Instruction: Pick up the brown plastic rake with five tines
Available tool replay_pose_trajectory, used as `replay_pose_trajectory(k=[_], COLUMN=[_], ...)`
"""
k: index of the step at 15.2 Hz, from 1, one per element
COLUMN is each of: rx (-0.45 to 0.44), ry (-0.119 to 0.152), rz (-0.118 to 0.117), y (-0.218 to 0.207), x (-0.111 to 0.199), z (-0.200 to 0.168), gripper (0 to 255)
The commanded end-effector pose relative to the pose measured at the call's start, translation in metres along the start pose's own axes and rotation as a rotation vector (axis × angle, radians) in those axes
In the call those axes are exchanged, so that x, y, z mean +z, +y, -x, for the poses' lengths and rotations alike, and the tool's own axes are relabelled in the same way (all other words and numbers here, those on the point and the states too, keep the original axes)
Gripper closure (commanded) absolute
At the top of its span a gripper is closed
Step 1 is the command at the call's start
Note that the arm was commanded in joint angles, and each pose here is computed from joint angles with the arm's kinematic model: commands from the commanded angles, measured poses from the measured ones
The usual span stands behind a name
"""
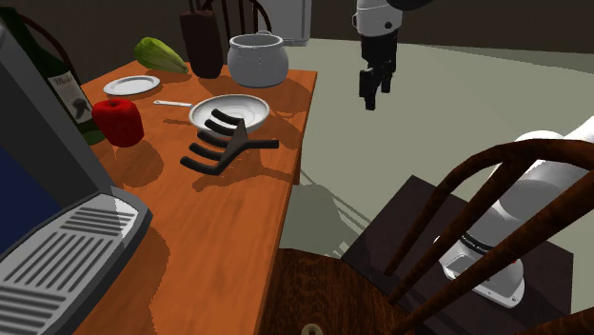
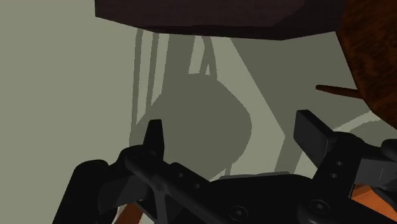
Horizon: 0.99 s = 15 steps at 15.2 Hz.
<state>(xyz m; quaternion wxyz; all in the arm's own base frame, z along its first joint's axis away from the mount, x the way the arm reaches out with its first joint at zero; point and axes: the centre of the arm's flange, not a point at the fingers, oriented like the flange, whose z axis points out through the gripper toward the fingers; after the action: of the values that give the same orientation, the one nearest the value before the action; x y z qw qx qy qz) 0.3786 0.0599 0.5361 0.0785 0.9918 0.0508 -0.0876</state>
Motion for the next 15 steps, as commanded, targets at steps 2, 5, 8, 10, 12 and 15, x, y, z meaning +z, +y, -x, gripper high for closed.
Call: replay_pose_trajectory(k=[2,5,8,10,12,15], rx=[-0.052,-0.102,-0.152,-0.186,-0.219,-0.27], ry=[-0.004,-0.008,-0.012,-0.015,-0.017,-0.021], rz=[0.001,0.004,0.006,0.007,0.009,0.011], y=[-0.025,-0.051,-0.079,-0.099,-0.119,-0.15], x=[-0.005,-0.009,-0.012,-0.015,-0.017,-0.021], z=[-0.03,-0.061,-0.09,-0.108,-0.126,-0.151], gripper=[0,0,0,0,0,0])
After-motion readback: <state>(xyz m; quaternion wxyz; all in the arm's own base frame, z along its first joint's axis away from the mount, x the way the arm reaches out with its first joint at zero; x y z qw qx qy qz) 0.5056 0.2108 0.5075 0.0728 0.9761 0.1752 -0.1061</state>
